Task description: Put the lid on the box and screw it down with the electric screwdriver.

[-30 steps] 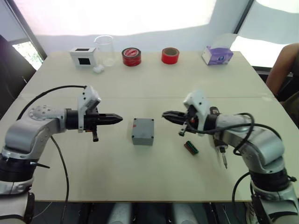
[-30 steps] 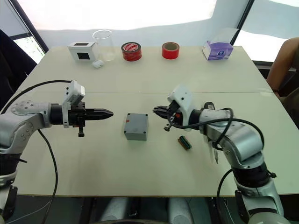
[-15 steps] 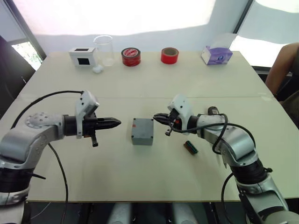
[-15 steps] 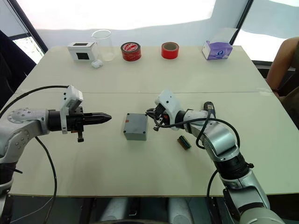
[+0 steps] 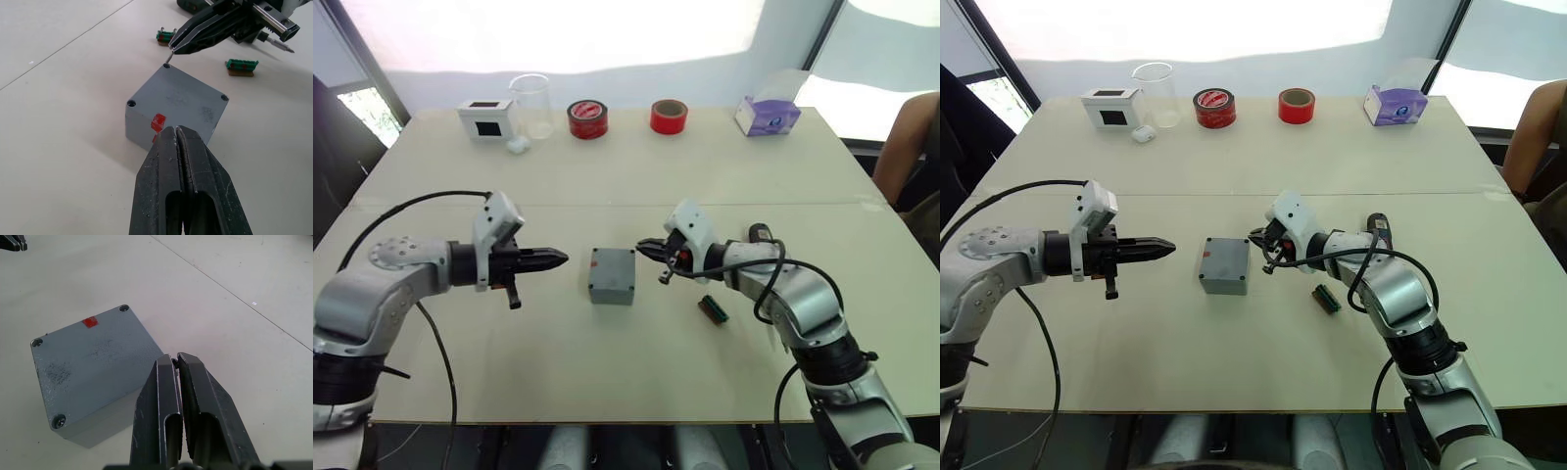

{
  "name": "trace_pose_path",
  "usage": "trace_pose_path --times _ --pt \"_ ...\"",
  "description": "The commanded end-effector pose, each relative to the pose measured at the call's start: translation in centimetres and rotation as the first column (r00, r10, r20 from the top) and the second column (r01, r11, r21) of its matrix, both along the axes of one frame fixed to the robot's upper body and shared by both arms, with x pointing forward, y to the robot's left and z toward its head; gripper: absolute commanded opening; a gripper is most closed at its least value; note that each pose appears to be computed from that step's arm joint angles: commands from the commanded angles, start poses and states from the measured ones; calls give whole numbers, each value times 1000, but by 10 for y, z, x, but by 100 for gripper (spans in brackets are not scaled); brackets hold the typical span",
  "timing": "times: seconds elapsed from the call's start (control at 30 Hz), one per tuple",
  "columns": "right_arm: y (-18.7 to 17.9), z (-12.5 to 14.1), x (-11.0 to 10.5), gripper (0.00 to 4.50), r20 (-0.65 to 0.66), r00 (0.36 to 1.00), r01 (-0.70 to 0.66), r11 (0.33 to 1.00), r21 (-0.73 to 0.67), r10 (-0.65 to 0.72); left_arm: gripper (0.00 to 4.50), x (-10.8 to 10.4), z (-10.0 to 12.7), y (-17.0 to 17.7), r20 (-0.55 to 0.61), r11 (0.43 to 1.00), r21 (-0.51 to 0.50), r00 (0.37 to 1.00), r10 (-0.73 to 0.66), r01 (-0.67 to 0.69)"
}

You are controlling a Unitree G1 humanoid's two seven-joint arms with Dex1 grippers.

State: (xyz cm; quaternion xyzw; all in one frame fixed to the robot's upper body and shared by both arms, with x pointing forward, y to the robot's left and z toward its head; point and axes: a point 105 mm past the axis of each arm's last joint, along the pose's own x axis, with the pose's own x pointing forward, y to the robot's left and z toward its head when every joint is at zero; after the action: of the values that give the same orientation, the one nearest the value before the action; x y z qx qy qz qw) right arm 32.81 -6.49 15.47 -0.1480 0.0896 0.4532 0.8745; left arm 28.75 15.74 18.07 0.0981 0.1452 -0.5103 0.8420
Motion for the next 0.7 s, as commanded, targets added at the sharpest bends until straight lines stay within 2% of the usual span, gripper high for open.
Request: trace_pose_path --times 0.03,0.53,0.7 --pt "6 10 -3 9 45 999 -26 1000 17 25 0 -1 6 0 32 1000 7 999 -6 6" --pt "10 7 -3 9 37 999 -37 999 15 36 0 -2 5 0 29 1000 6 1000 -2 1" --pt "8 21 -3 9 73 997 -35 999 25 33 0 -2 4 1 28 1000 4 1000 2 -2"
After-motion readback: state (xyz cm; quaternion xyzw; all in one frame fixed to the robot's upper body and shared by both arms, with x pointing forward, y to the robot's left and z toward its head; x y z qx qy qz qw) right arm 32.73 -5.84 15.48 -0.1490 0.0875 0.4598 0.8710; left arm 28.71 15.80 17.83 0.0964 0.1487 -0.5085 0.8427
